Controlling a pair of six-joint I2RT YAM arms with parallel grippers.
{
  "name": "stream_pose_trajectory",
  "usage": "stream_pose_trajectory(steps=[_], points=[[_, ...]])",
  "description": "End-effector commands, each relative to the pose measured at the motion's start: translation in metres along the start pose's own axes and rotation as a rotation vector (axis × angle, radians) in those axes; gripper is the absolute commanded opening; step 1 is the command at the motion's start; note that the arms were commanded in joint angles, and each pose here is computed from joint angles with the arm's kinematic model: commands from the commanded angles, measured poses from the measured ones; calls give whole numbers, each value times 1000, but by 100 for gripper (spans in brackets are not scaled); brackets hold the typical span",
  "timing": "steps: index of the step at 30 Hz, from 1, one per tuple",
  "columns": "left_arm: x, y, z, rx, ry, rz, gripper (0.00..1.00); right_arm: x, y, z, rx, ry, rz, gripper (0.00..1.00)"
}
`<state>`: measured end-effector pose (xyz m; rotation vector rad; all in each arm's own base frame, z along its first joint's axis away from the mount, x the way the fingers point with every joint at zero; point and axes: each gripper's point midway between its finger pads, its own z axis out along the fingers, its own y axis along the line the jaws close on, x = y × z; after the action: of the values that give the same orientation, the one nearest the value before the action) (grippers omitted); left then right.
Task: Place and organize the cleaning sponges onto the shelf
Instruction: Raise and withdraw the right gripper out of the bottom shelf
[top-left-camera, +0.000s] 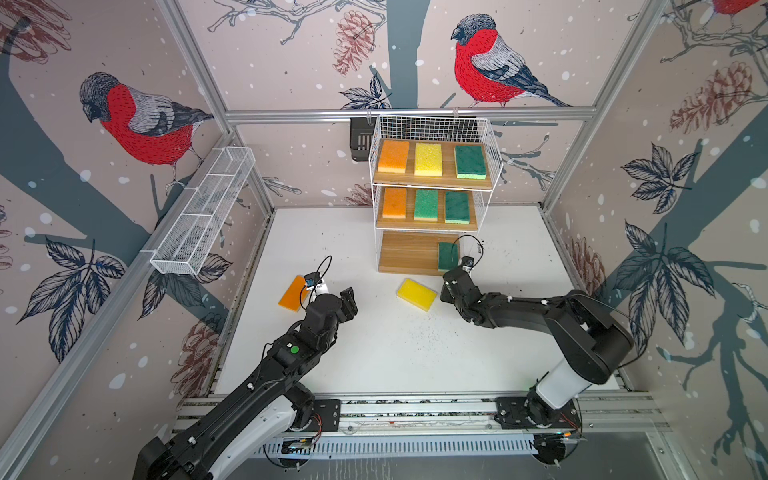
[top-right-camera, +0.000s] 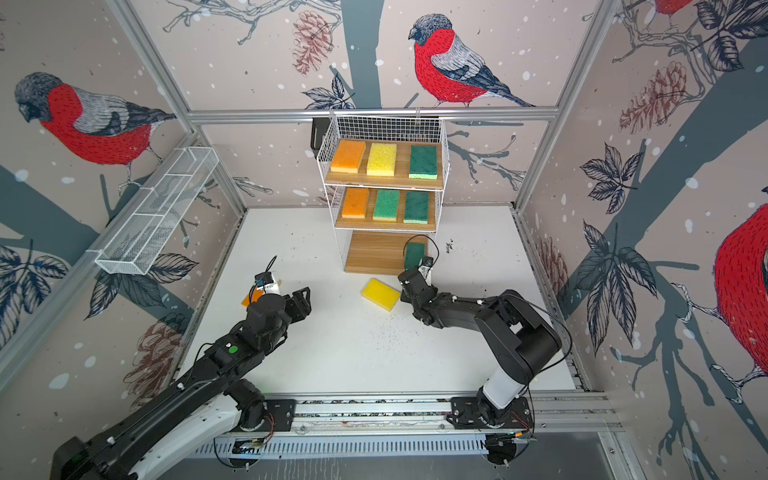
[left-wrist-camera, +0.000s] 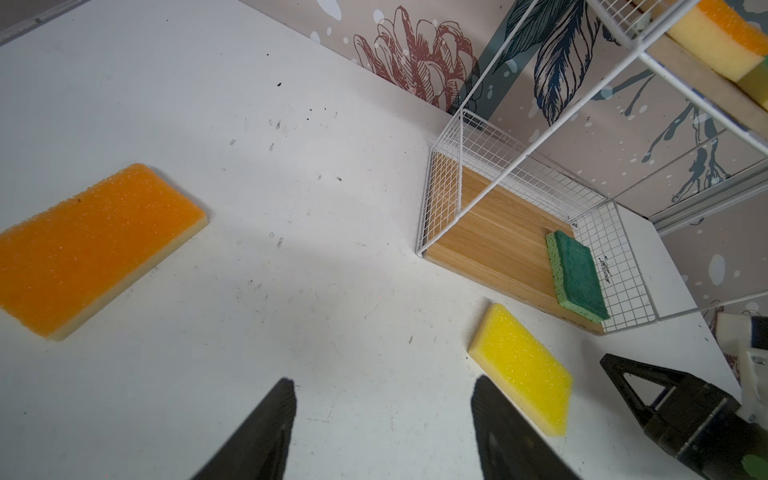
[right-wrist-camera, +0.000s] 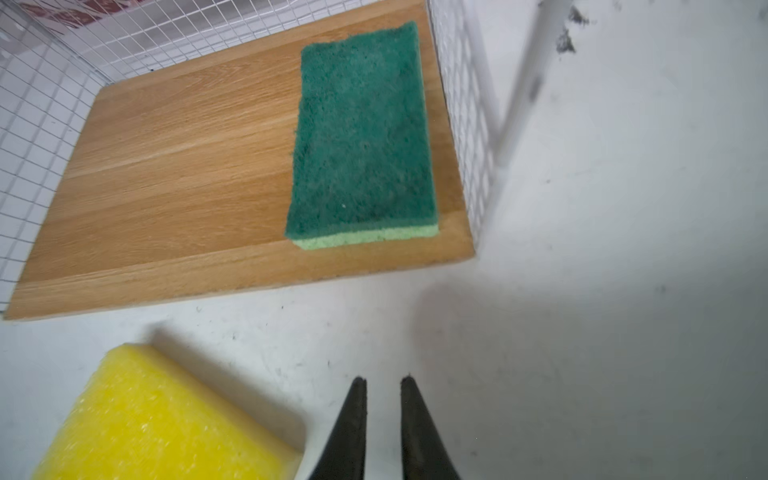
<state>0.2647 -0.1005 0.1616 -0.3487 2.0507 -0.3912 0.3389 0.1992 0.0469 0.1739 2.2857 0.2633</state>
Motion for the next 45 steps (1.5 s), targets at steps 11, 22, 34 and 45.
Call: stream_pose_trajectory(steps=[11, 22, 34, 45], points=[[5, 2, 8, -11, 3, -4, 68, -15, 8, 2, -238, -87, 204, 16], [5, 5, 8, -28, -5, 7, 68, -14, 4, 7, -311, -94, 277, 16], [9, 6, 11, -25, 1, -2, 68, -10, 2, 11, -404, -99, 364, 13], [10, 7, 13, -31, 0, 0, 68, -12, -3, 14, -483, -121, 459, 5]])
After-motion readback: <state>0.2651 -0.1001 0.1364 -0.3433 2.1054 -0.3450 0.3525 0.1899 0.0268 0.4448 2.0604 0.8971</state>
